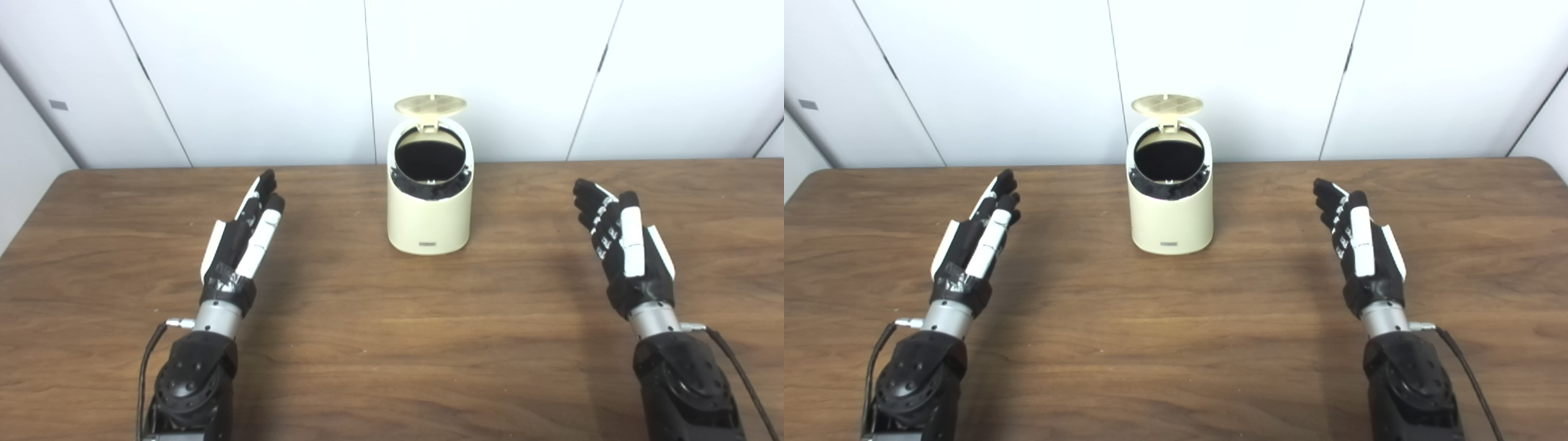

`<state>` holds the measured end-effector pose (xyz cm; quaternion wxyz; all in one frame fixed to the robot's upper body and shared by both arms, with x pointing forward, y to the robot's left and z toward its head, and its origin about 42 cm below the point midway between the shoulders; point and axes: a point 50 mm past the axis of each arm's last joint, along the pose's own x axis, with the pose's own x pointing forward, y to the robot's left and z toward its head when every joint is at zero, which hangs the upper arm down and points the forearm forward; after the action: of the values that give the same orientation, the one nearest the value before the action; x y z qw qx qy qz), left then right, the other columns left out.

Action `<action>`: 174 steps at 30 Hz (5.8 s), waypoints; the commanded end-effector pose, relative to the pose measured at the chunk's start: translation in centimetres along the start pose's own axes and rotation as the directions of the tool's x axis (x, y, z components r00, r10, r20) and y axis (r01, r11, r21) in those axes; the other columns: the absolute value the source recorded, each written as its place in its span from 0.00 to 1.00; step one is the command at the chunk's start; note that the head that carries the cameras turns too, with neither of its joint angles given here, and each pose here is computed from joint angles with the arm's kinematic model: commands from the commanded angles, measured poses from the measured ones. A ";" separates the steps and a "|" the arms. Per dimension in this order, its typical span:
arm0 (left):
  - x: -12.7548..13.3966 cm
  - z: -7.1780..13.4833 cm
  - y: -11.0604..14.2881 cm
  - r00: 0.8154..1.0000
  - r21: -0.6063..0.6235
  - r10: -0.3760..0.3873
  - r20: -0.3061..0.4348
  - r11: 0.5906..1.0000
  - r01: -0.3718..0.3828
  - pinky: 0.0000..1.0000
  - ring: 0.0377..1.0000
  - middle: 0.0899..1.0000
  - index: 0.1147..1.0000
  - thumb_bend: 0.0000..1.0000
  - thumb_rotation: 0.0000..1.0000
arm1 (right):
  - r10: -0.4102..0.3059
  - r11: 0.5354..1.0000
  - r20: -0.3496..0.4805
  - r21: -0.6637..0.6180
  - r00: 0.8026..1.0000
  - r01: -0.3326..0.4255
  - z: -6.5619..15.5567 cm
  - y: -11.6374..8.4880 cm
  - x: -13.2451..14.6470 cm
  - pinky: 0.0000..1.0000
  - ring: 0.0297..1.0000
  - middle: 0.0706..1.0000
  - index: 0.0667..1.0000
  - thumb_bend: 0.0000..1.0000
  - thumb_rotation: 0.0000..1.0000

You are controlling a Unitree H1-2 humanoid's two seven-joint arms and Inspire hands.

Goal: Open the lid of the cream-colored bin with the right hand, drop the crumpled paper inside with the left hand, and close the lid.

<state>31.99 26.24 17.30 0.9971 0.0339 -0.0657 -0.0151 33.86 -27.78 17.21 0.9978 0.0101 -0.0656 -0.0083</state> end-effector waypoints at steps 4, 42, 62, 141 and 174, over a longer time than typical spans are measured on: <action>-0.3 0.0 -0.3 0.997 -0.030 0.012 0.077 1.000 -0.010 1.00 1.00 1.00 1.00 0.53 1.00 | 0.051 0.997 0.140 -0.057 0.989 -0.043 3.7 0.3 2.5 1.00 0.98 0.95 0.89 0.62 1.00; -3.8 -6.6 -1.8 0.997 0.013 0.058 -0.041 0.998 -0.057 1.00 1.00 1.00 1.00 0.52 0.99 | 0.401 0.672 0.197 -0.727 0.894 -0.142 16.4 9.0 11.7 0.89 0.94 0.93 0.89 0.56 1.00; -3.8 -7.2 -2.5 0.997 -0.018 0.062 -0.054 0.998 -0.063 1.00 1.00 1.00 1.00 0.50 1.00 | 0.483 0.585 0.129 -0.784 0.866 -0.209 14.8 10.5 11.8 0.89 0.93 0.92 0.89 0.54 1.00; -3.3 -6.4 -3.8 0.993 0.001 0.102 -0.066 0.995 -0.102 0.99 0.97 0.97 0.96 0.50 1.00 | 0.638 0.082 -0.047 -0.988 0.768 -0.129 13.2 10.6 7.4 1.00 0.99 0.82 0.79 0.62 1.00; -3.4 -5.7 -4.3 0.994 -0.028 0.105 -0.040 0.994 -0.106 0.98 0.98 0.97 0.95 0.51 1.00 | 0.584 -0.060 -0.236 -0.967 0.777 -0.248 12.7 11.0 7.6 1.00 1.00 0.82 0.85 0.70 1.00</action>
<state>29.87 23.07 11.29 0.9977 0.0247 -0.0499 0.0382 39.84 -17.09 31.29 0.6855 -0.6593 -0.1955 0.2390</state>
